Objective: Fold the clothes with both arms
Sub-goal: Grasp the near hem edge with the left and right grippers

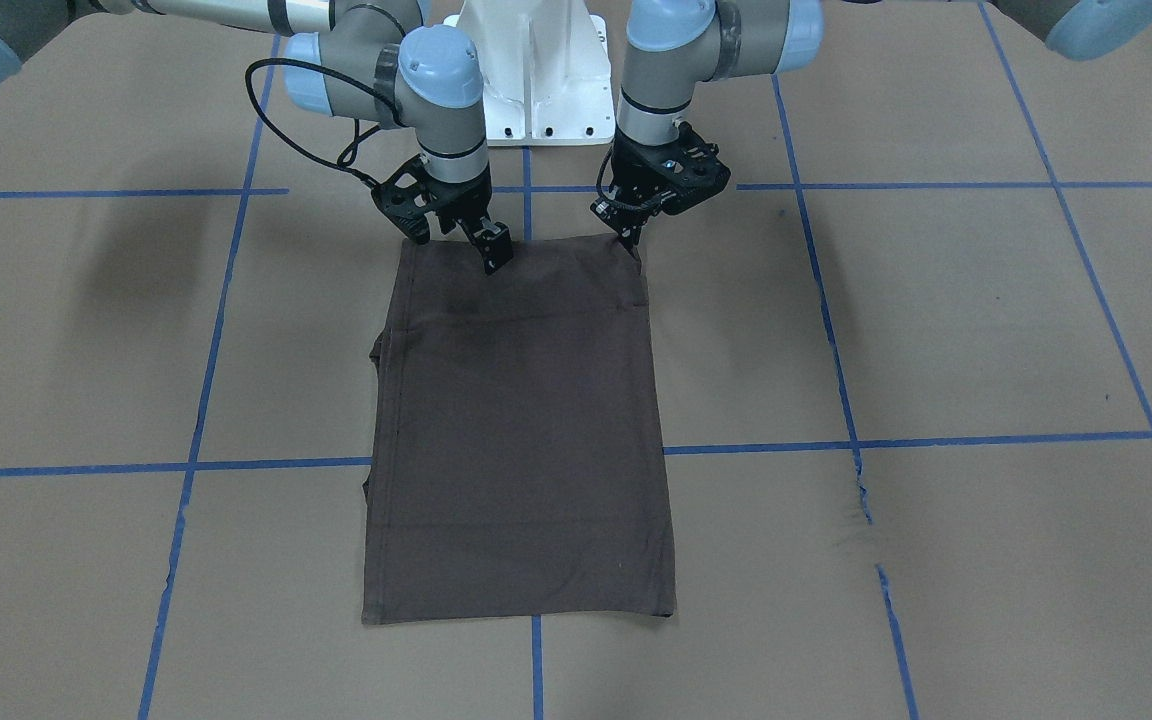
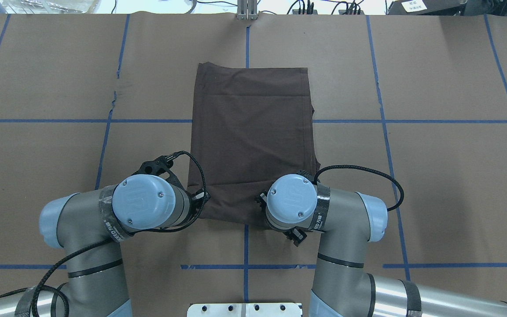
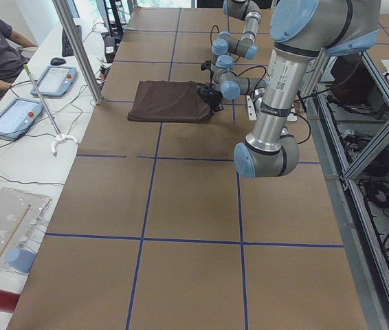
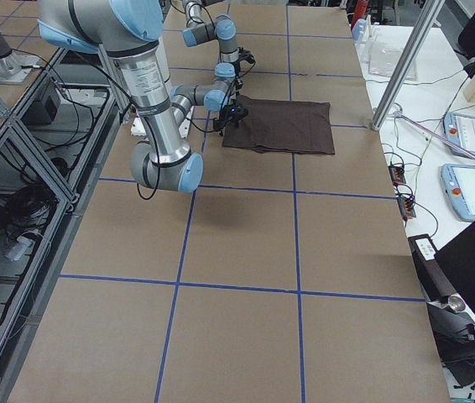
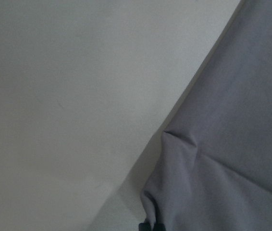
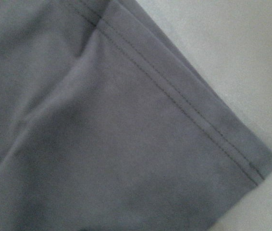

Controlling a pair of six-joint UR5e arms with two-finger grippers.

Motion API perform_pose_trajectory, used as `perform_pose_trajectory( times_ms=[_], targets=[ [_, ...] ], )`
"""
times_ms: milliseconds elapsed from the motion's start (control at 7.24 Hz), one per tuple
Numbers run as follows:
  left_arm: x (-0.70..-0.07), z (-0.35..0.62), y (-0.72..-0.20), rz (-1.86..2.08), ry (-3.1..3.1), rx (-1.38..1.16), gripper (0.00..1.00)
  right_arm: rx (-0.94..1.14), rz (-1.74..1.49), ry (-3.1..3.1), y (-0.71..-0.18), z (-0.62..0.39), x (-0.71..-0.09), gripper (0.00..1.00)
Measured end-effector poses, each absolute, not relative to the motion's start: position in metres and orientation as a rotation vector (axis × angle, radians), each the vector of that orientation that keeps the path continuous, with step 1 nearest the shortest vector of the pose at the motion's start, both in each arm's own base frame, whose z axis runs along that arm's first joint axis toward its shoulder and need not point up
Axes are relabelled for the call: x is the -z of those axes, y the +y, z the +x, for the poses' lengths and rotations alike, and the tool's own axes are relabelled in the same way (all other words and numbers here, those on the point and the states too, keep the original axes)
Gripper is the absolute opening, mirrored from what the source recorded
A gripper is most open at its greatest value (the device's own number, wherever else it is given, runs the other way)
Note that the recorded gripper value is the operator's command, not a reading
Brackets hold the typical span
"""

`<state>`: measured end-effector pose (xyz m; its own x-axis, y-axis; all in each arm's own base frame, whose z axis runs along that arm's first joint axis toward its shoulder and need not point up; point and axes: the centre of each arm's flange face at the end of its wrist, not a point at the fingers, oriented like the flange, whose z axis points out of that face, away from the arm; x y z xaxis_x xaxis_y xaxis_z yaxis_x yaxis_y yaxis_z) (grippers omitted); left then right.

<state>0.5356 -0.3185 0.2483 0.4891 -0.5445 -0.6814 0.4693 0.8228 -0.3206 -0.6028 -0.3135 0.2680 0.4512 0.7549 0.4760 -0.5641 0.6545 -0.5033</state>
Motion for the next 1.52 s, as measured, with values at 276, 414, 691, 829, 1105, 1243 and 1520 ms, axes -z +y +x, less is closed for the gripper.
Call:
perform_pose_trajectory(
  times_ms=[276, 414, 691, 829, 1105, 1243, 1520],
  targets=[
    [-0.248, 0.536, -0.319, -0.096, 0.862, 0.617, 0.00, -0.829, -0.290, -0.728, -0.313, -0.603, -0.271, 0.20],
    [-0.248, 0.535, -0.319, -0.095, 0.862, 0.618, 0.00, -0.828, -0.290, -0.730, -0.313, -0.602, -0.271, 0.02],
    [-0.248, 0.535, -0.320, -0.095, 0.863, 0.619, 0.00, -0.826, -0.294, -0.729, -0.312, -0.601, -0.270, 0.00],
    [-0.248, 0.535, -0.320, -0.095, 0.863, 0.620, 0.00, -0.824, -0.295, -0.731, -0.312, -0.601, -0.268, 0.00],
    [-0.249, 0.535, -0.320, -0.095, 0.862, 0.620, 0.00, -0.820, -0.298, -0.733, -0.310, -0.600, -0.266, 0.00],
    [-0.248, 0.535, -0.320, -0.095, 0.862, 0.620, 0.00, -0.818, -0.299, -0.736, -0.310, -0.600, -0.264, 0.00],
    [-0.248, 0.535, -0.320, -0.095, 0.864, 0.619, 0.00, -0.819, -0.298, -0.749, -0.311, -0.600, -0.257, 0.00]
  ],
)
